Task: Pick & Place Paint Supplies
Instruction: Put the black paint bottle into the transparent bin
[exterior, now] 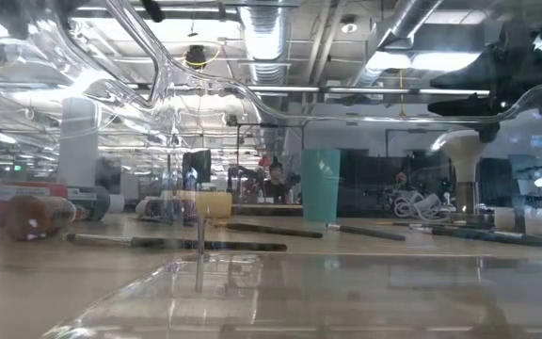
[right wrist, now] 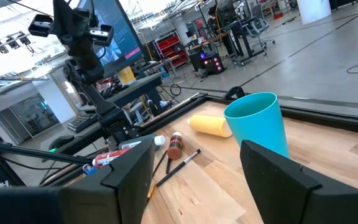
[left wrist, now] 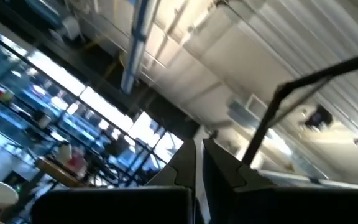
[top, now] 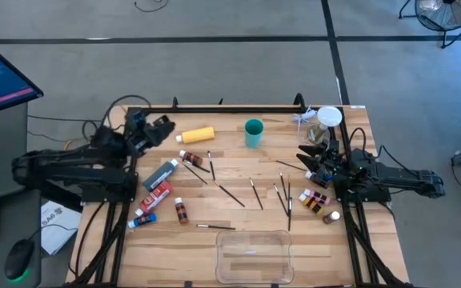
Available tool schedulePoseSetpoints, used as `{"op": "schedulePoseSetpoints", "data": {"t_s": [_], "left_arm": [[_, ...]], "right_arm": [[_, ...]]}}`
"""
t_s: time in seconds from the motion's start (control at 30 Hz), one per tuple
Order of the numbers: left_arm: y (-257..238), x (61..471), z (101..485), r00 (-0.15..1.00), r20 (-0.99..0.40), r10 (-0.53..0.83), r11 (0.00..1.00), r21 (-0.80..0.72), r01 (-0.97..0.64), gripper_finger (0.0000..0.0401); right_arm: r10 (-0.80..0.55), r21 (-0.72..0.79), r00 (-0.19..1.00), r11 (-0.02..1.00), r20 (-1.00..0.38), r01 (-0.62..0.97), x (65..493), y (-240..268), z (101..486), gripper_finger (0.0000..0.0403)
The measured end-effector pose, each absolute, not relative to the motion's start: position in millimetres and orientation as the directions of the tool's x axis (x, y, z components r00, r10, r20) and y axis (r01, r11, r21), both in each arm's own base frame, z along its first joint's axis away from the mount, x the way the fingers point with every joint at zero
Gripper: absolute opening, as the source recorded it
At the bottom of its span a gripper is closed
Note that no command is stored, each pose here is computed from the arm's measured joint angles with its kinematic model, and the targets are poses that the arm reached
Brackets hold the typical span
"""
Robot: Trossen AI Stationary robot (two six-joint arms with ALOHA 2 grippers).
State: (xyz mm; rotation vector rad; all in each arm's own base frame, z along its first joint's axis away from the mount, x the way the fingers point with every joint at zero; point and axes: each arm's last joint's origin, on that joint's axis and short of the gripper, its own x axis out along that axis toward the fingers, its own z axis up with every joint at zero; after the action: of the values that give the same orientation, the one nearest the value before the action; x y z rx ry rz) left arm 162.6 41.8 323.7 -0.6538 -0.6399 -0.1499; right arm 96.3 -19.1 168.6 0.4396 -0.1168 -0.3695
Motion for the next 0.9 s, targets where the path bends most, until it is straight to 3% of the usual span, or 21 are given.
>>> {"op": "schedulePoseSetpoints", "data": {"t_s": [0.17,0.4,0.7,0.9], "left_arm": [[60,174,337,0.823,0.568,-0.028,0.793,-0.488,0.364,0.0002],[78,169,351,0.801,0.598,0.046,0.826,-0.474,0.306,0.0002],[79,152,363,0.709,0.677,0.197,0.835,-0.495,0.241,0.0002],[79,150,364,0.688,0.686,0.236,0.830,-0.510,0.224,0.0002]], "right_arm": [[-0.374,0.461,0.927,0.828,0.031,0.319,96,-19,169,0.0232],[-0.381,0.664,0.918,0.714,0.105,0.221,96,-20,176,0.0232],[-0.443,0.691,0.788,0.722,0.429,0.030,85,-22,209,0.0232],[-0.488,0.665,0.620,0.743,0.614,-0.074,70,-23,228,0.0232]]}}
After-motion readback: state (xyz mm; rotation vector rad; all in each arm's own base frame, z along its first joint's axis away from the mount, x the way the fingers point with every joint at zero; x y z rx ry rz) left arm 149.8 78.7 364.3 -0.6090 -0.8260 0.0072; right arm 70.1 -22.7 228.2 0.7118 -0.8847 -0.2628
